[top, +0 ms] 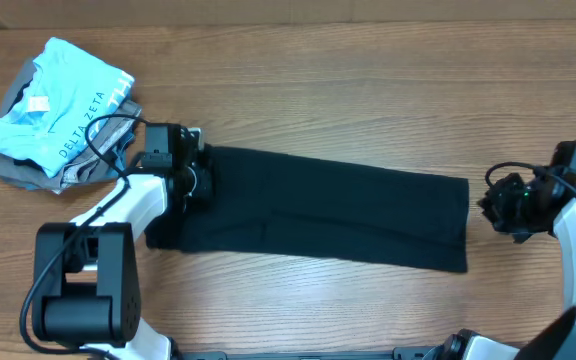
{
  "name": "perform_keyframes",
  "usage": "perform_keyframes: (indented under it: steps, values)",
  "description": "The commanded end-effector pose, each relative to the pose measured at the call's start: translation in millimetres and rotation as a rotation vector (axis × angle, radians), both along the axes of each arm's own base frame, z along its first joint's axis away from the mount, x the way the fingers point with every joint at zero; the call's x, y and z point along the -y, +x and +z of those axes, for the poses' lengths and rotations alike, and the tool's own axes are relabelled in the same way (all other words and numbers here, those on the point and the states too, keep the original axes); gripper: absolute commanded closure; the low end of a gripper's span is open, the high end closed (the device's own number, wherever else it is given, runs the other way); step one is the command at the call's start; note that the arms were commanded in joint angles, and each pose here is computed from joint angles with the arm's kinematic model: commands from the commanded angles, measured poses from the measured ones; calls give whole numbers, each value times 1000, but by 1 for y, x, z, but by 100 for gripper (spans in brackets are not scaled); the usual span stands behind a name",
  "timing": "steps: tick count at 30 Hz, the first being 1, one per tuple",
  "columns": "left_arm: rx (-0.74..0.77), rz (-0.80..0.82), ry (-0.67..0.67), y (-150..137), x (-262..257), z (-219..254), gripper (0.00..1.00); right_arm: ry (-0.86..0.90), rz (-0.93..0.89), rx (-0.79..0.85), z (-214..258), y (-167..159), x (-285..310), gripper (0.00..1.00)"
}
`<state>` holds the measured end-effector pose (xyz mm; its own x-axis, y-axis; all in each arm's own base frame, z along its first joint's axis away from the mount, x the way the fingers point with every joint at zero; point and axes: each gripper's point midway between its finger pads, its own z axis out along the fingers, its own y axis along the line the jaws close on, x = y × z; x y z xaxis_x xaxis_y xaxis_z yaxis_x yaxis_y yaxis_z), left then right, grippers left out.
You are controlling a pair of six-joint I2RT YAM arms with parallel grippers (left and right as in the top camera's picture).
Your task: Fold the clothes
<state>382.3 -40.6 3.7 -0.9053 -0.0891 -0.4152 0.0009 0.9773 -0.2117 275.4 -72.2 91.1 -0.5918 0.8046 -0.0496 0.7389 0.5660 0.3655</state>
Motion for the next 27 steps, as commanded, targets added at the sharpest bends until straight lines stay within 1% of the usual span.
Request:
perform_keyframes:
  steps: [1,2,3,6,7,9,10,11,12,13,14,17,18,19,22,25,27]
  values:
    - [-30,153,83,8,-34,-16,96,-53,118,44,3,5,1,69]
    - [-14,149,71,15,-32,-9,96,-54,128,41,0,5,0,65]
    - [-5,148,69,19,-32,-5,96,-53,137,37,-4,5,0,64]
    - [5,179,82,32,-41,12,94,-37,142,-1,-23,1,-1,56]
    - [6,182,68,37,-41,19,94,-29,142,-17,-31,-1,-2,54]
    - [9,190,55,45,-46,34,92,-10,145,-51,-46,-5,-3,54]
    - [11,198,55,49,-49,43,87,4,145,-69,-53,-6,-4,53]
    - [13,199,55,53,-50,50,79,20,156,-73,-58,-6,-7,53]
    - [15,189,60,56,-51,58,73,44,204,-55,-61,-3,-12,53]
    - [20,160,75,61,-51,74,65,89,261,-27,-64,1,-21,50]
    - [19,144,84,63,-52,82,63,112,284,-21,-66,1,-25,48]
    - [13,108,103,66,-52,110,62,102,296,-67,-77,-5,-22,45]
    - [11,104,106,67,-54,119,62,110,296,-79,-81,-6,-22,43]
    - [13,96,111,68,-55,128,62,122,300,-87,-84,-7,-24,41]
    - [23,79,121,70,-56,152,61,188,358,-80,-93,-10,-36,41]
    - [31,56,132,70,-56,168,61,293,415,-59,-100,-13,-53,42]
    - [31,53,134,70,-56,169,61,317,433,-68,-106,-18,-59,48]
